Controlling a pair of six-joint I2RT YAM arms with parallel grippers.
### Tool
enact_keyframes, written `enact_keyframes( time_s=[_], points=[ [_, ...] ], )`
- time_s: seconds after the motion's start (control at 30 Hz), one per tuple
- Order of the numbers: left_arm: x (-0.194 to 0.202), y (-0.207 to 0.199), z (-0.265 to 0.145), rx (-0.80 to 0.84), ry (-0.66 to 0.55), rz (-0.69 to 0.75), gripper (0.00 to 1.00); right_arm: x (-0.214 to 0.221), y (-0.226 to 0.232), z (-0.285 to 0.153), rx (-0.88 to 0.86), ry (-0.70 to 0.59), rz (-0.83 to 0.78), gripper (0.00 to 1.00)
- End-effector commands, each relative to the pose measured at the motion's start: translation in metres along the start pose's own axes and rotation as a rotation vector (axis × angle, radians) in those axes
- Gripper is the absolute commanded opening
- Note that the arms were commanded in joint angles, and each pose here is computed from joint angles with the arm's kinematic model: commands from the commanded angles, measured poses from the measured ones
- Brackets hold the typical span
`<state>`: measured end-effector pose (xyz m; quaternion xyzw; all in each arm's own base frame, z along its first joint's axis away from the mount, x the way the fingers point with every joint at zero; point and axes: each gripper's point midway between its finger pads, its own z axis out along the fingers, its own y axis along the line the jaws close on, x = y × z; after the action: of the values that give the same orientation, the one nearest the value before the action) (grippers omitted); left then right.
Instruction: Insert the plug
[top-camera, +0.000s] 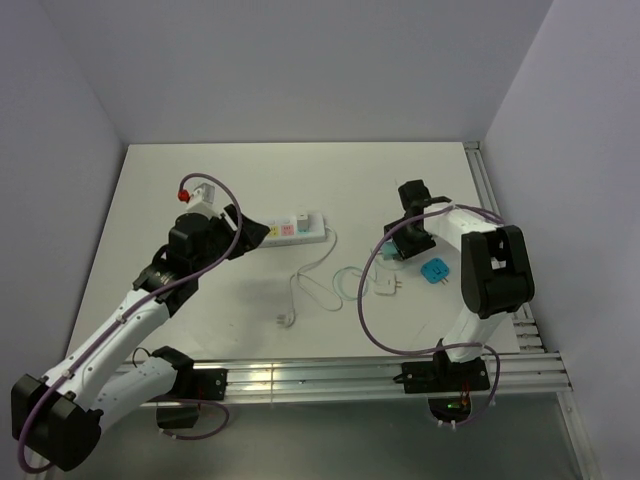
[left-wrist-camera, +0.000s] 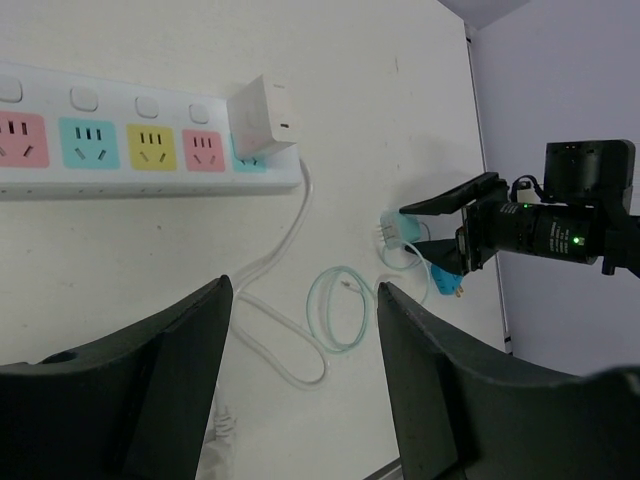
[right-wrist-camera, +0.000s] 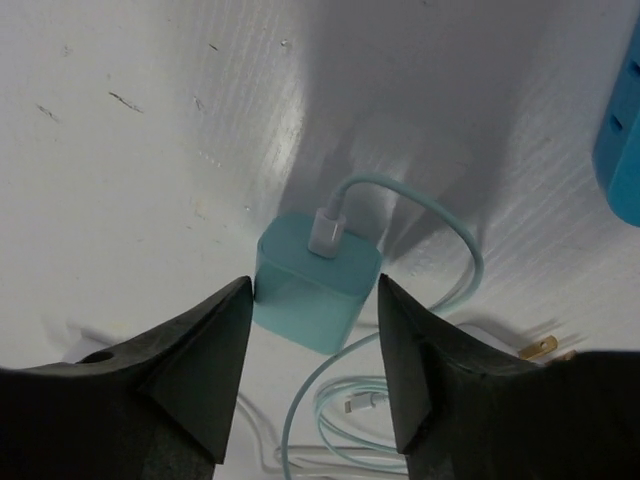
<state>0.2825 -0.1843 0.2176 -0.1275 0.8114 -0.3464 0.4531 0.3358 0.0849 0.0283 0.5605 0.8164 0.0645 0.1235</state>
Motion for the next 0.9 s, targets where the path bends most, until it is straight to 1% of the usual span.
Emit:
enact_keyframes(
  time_s=[0.0, 0.07, 0.23, 0.33, 0.47, 0.53, 0.6, 0.67, 0.73, 0.8, 0.83, 0.87],
  points=[
    [-0.019, -0.025, -0.004, 0.069, -0.041, 0.029, 0.66, 0.002, 0.004, 0.006, -0.007, 0.008, -0.093, 0.64],
    [-0.017, -0.026, -0.002, 0.074, -0.031, 0.03, 0.66, 0.003, 0.01, 0.0, -0.047, 0.015, -0.147, 0.68],
    [-0.016, -0.027, 0.0, 0.083, -0.022, 0.032, 0.66, -0.007, 0.01, -0.015, -0.053, -0.042, -0.242, 0.71],
    [-0.014, -0.029, 0.001, 0.096, -0.016, 0.029, 0.66, -0.007, 0.006, -0.013, -0.035, -0.025, -0.266, 0.66],
    [-0.014, -0.032, 0.001, 0.105, -0.006, 0.033, 0.66, -0.007, 0.009, -0.007, -0.038, -0.02, -0.257, 0.64],
    [-0.013, -0.032, 0.001, 0.104, 0.001, 0.036, 0.66, -0.009, 0.011, -0.003, -0.025, -0.026, -0.252, 0.59],
    [-0.013, -0.033, -0.001, 0.107, 0.004, 0.044, 0.66, -0.01, 0.011, 0.0, -0.015, -0.03, -0.249, 0.57],
    [-0.013, -0.033, -0.002, 0.106, 0.009, 0.05, 0.66, -0.008, 0.011, 0.004, -0.016, -0.022, -0.248, 0.51],
    [-0.013, -0.034, -0.002, 0.108, 0.014, 0.055, 0.66, -0.005, 0.009, 0.009, -0.011, -0.009, -0.235, 0.49],
    [-0.014, -0.037, -0.003, 0.115, 0.015, 0.058, 0.66, -0.005, 0.007, 0.013, 0.008, -0.004, -0.231, 0.51],
    [-0.014, -0.038, -0.003, 0.119, 0.017, 0.058, 0.66, -0.004, 0.007, 0.014, 0.012, -0.001, -0.228, 0.56],
    [-0.015, -0.04, -0.004, 0.124, 0.015, 0.062, 0.66, -0.004, 0.006, 0.014, 0.019, 0.001, -0.229, 0.59]
  ],
)
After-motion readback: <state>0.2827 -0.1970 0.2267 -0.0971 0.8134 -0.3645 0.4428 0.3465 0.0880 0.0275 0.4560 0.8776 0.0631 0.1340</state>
